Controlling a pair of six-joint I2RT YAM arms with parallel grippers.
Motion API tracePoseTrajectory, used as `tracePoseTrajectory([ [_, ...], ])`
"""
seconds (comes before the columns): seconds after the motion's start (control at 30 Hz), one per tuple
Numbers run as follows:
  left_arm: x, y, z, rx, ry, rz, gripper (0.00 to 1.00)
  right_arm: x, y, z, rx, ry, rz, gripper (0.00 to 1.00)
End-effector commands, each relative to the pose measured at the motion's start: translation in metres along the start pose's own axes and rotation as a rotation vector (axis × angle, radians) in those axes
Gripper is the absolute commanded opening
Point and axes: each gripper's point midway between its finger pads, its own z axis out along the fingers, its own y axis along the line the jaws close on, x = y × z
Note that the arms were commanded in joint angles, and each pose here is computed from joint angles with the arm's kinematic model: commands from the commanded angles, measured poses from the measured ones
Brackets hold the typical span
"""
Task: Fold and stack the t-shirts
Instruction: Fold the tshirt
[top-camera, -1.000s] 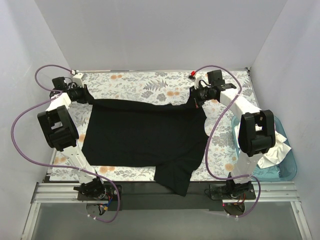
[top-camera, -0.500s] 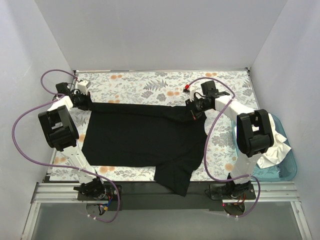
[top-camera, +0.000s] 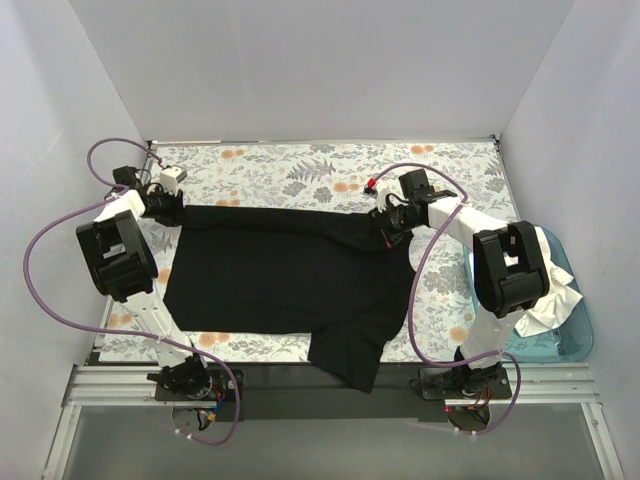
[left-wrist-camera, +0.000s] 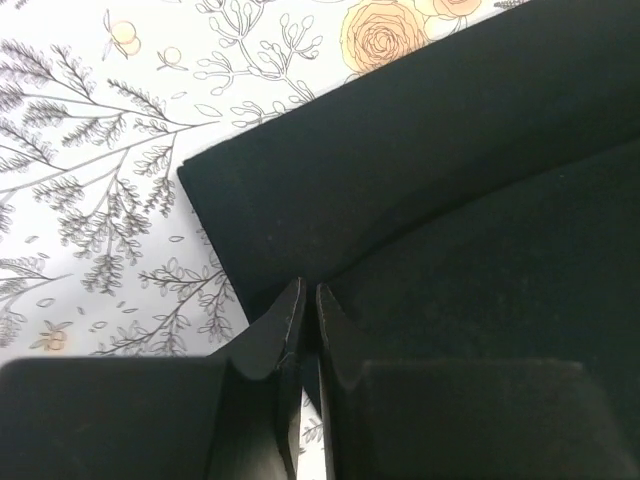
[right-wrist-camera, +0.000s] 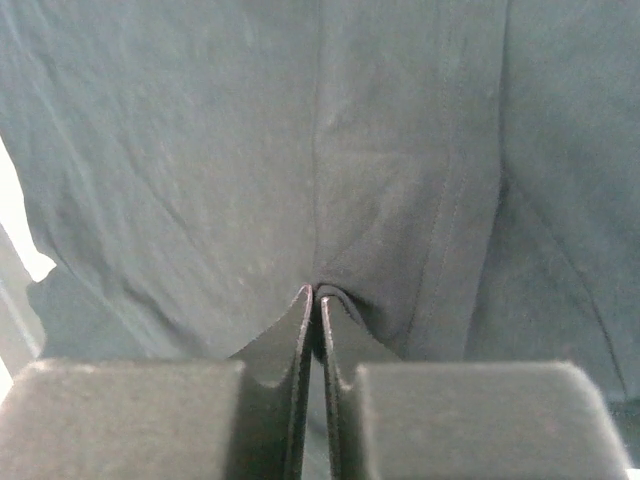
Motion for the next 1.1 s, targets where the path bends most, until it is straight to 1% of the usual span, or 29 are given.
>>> tracePoseTrajectory([
  [0.0, -0.014, 0.002, -0.021, 0.013, 0.017, 0.083, 0.1, 0.003, 0.008, -0.007, 0.001, -0.004, -0.053, 0.17],
  [0.03, -0.014, 0.001, -0.022, 0.021, 0.017, 0.093, 0.15, 0.005, 0.01, -0.008, -0.002, 0.002, -0.062, 0.25],
  [0.1, -0.02, -0.003, -0.029, 0.046, 0.003, 0.099, 0.19, 0.008, 0.012, -0.01, -0.004, 0.007, -0.09, 0.33],
  [0.13, -0.023, -0.004, -0.031, 0.051, -0.002, 0.108, 0.23, 0.009, 0.013, -0.013, -0.005, 0.011, -0.094, 0.4],
  [0.17, -0.034, -0.006, -0.036, 0.063, -0.031, 0.135, 0.24, 0.008, 0.016, -0.016, -0.006, 0.007, -0.106, 0.43],
  [0.2, -0.035, -0.012, -0.04, 0.087, -0.031, 0.135, 0.25, 0.006, 0.018, -0.018, -0.012, 0.002, -0.133, 0.46],
  [0.27, -0.045, -0.021, -0.045, 0.124, -0.067, 0.153, 0.27, 0.003, 0.024, -0.023, -0.02, -0.009, -0.156, 0.57],
  [0.3, -0.059, -0.032, -0.051, 0.162, -0.121, 0.159, 0.29, 0.002, 0.027, -0.026, -0.026, -0.013, -0.159, 0.61],
  [0.33, -0.066, -0.04, -0.053, 0.193, -0.15, 0.162, 0.31, 0.0, 0.032, -0.029, -0.038, -0.013, -0.171, 0.69],
  [0.37, -0.072, -0.05, -0.054, 0.221, -0.172, 0.174, 0.36, -0.005, 0.038, -0.035, -0.05, -0.028, -0.183, 0.73],
  [0.4, -0.083, -0.07, -0.054, 0.268, -0.2, 0.199, 0.38, -0.009, 0.042, -0.039, -0.05, -0.039, -0.194, 0.78],
  [0.47, -0.094, -0.093, -0.05, 0.305, -0.21, 0.232, 0.45, -0.02, 0.046, -0.052, -0.028, -0.075, -0.207, 0.78],
  [0.53, -0.11, -0.13, -0.038, 0.359, -0.222, 0.269, 0.46, -0.025, 0.036, -0.065, 0.003, -0.107, -0.175, 0.78],
  [0.57, -0.121, -0.14, -0.032, 0.361, -0.25, 0.311, 0.47, -0.028, 0.03, -0.069, 0.021, -0.116, -0.139, 0.78],
  [0.6, -0.13, -0.168, -0.024, 0.402, -0.248, 0.291, 0.53, -0.029, 0.016, -0.076, 0.052, -0.127, -0.093, 0.77],
  [0.63, -0.131, -0.183, -0.018, 0.42, -0.255, 0.297, 0.54, -0.03, 0.006, -0.078, 0.071, -0.132, -0.062, 0.77],
  [0.67, -0.144, -0.193, -0.013, 0.42, -0.299, 0.339, 0.55, -0.031, -0.011, -0.082, 0.093, -0.139, 0.014, 0.76],
  [0.7, -0.15, -0.228, -0.003, 0.477, -0.288, 0.328, 0.56, -0.032, -0.02, -0.084, 0.103, -0.146, 0.049, 0.74],
  [0.77, -0.16, -0.251, 0.014, 0.507, -0.278, 0.333, 0.56, -0.038, -0.041, -0.085, 0.128, -0.152, 0.143, 0.72],
  [0.8, -0.164, -0.275, 0.023, 0.545, -0.267, 0.351, 0.56, -0.04, -0.053, -0.092, 0.139, -0.17, 0.176, 0.7],
  [0.83, -0.164, -0.285, 0.031, 0.56, -0.242, 0.303, 0.56, -0.039, -0.062, -0.089, 0.145, -0.165, 0.201, 0.7],
  [0.87, -0.17, -0.289, 0.045, 0.55, -0.235, 0.302, 0.56, -0.045, -0.073, -0.095, 0.181, -0.177, 0.204, 0.7],
  [0.9, -0.17, -0.308, 0.054, 0.574, -0.217, 0.303, 0.56, -0.047, -0.077, -0.095, 0.186, -0.179, 0.213, 0.7],
  [0.93, -0.17, -0.312, 0.067, 0.562, -0.194, 0.279, 0.56, -0.046, -0.085, -0.091, 0.192, -0.172, 0.228, 0.69],
  [0.97, -0.167, -0.327, 0.077, 0.567, -0.175, 0.283, 0.56, -0.045, -0.089, -0.09, 0.2, -0.17, 0.239, 0.69],
  [1.07, -0.164, -0.343, 0.1, 0.568, -0.138, 0.264, 0.57, -0.04, -0.105, -0.08, 0.212, -0.147, 0.271, 0.68],
])
